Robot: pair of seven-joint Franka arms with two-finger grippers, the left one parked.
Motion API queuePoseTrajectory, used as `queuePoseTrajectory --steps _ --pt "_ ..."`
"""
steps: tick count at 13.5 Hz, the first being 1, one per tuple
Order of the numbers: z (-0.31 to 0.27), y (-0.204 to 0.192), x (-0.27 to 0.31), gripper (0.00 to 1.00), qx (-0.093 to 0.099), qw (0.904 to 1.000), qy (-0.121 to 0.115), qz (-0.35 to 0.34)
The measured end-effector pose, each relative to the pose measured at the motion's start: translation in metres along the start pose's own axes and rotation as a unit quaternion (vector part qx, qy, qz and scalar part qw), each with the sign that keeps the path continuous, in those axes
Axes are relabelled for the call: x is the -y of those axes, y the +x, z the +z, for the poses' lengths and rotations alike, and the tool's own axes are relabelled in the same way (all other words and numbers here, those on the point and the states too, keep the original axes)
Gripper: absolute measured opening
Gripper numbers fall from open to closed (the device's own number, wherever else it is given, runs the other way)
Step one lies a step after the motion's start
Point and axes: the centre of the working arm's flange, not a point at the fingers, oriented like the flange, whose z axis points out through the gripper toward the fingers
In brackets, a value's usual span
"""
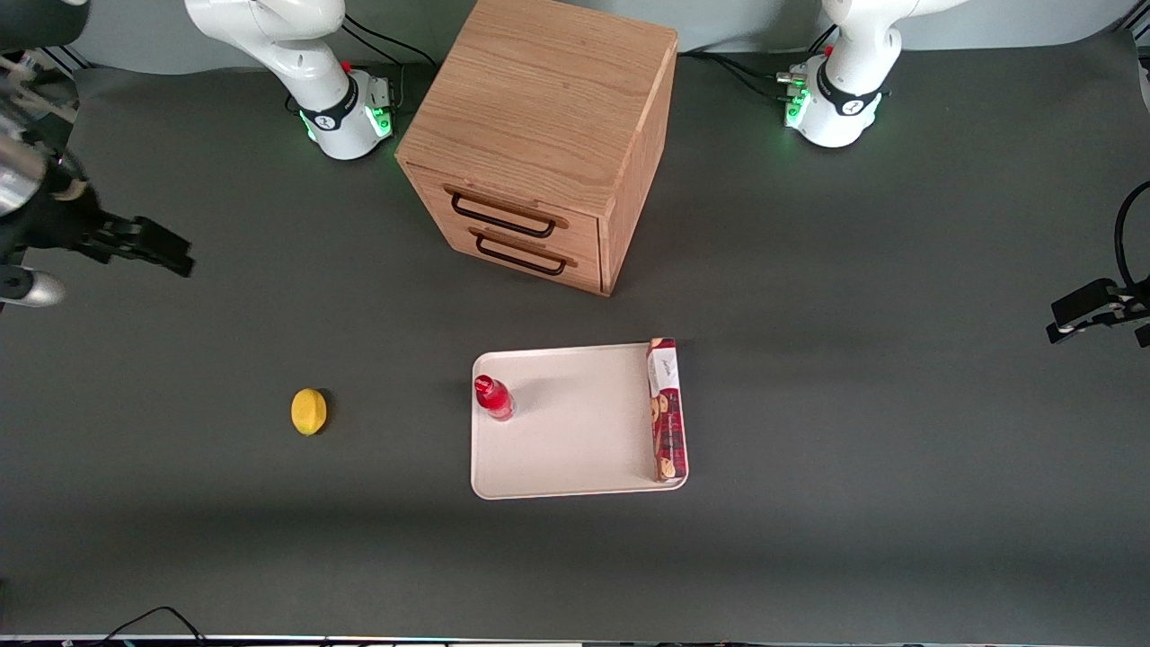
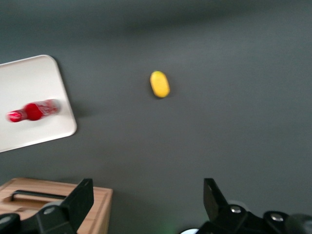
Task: Place coke bottle on tray
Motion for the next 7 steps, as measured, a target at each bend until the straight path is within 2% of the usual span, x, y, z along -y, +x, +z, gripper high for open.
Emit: queuePoseTrajectory --steps 3,5,6,7 --pt "0.047 -0.002 -0.022 1.0 -0.003 0.9999 -0.001 -0.012" --pt "0.048 -0.005 -0.015 1.0 -0.01 0.9998 0.0 -0.02" --pt "0.044 -0.006 -0.01 1.0 -0.014 0.9996 0.006 -0.022" --pt "0.039 -0.007 -0.004 1.0 -0.015 0.9994 0.022 -0.021"
